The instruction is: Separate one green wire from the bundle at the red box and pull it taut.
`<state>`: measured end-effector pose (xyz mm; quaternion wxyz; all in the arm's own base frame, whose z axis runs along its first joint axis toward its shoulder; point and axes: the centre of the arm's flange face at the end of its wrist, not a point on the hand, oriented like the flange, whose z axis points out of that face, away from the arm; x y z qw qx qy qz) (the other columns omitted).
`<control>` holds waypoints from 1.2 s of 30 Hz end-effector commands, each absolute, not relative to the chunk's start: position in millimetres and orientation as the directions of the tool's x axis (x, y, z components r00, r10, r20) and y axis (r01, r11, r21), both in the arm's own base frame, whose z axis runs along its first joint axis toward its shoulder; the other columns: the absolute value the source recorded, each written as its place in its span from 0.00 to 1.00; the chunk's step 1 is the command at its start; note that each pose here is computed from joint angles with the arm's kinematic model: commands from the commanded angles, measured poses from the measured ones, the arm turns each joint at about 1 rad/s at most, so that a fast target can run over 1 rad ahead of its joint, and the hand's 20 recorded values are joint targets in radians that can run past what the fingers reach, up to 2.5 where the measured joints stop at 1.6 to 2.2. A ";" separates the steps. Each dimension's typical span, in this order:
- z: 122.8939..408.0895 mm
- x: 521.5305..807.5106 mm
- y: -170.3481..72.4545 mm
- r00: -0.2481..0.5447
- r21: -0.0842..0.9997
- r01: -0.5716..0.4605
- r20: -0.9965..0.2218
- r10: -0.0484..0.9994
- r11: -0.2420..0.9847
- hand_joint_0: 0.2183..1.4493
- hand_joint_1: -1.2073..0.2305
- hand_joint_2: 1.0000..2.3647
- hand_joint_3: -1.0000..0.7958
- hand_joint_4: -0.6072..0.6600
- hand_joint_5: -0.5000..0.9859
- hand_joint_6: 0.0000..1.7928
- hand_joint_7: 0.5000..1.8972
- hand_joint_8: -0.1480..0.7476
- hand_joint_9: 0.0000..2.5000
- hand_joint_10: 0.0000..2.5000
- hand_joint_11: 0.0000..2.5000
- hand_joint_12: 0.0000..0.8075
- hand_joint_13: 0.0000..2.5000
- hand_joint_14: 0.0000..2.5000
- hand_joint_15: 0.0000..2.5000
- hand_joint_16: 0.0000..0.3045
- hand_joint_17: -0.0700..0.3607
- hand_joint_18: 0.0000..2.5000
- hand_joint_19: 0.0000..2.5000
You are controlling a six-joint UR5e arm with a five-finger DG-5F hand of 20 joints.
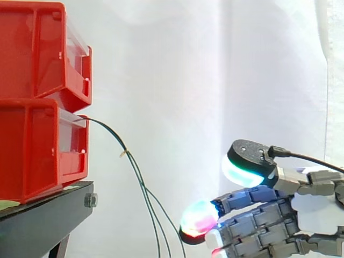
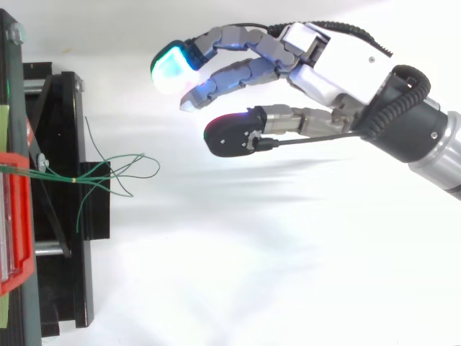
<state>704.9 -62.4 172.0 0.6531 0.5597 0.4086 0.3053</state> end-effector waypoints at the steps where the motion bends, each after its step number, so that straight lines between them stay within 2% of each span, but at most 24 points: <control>1: 174.1 716.1 -60.3 0.477 0.979 0.053 -0.198 0.857 0.197 0.23 0.40 0.00 0.29 0.66 0.24 0.28 0.19 0.41 0.35 0.00 0.13 0.40 0.31 0.01 0.19 0.13 0.38 0.18 0.21; 6: 159.8 740.8 -55.3 0.455 0.983 0.030 -0.173 0.873 0.180 0.23 0.40 0.00 0.29 0.66 0.24 0.28 0.19 0.41 0.35 0.00 0.13 0.40 0.32 0.01 0.20 0.13 0.38 0.18 0.21; 10: 162.1 748.3 -48.4 0.441 0.983 0.024 -0.174 0.880 0.183 0.23 0.40 0.00 0.29 0.66 0.24 0.28 0.19 0.41 0.35 0.00 0.13 0.40 0.32 0.01 0.20 0.13 0.38 0.18 0.21; 15: 179.1 758.3 -40.1 0.429 0.983 0.011 -0.170 0.887 0.183 0.23 0.40 0.00 0.29 0.66 0.24 0.28 0.19 0.41 0.36 0.00 0.14 0.40 0.32 0.01 0.20 0.13 0.38 0.18 0.21; 26: 185.8 763.1 -27.9 0.410 0.983 -0.001 -0.168 0.896 0.185 0.23 0.40 0.00 0.29 0.67 0.24 0.28 0.20 0.41 0.36 0.00 0.14 0.40 0.33 0.01 0.21 0.13 0.37 0.18 0.21; 36: 198.2 771.9 -14.0 0.403 0.983 -0.055 -0.136 0.905 0.172 0.23 0.40 0.00 0.29 0.67 0.24 0.28 0.20 0.41 0.36 0.00 0.14 0.40 0.33 0.01 0.21 0.13 0.37 0.18 0.21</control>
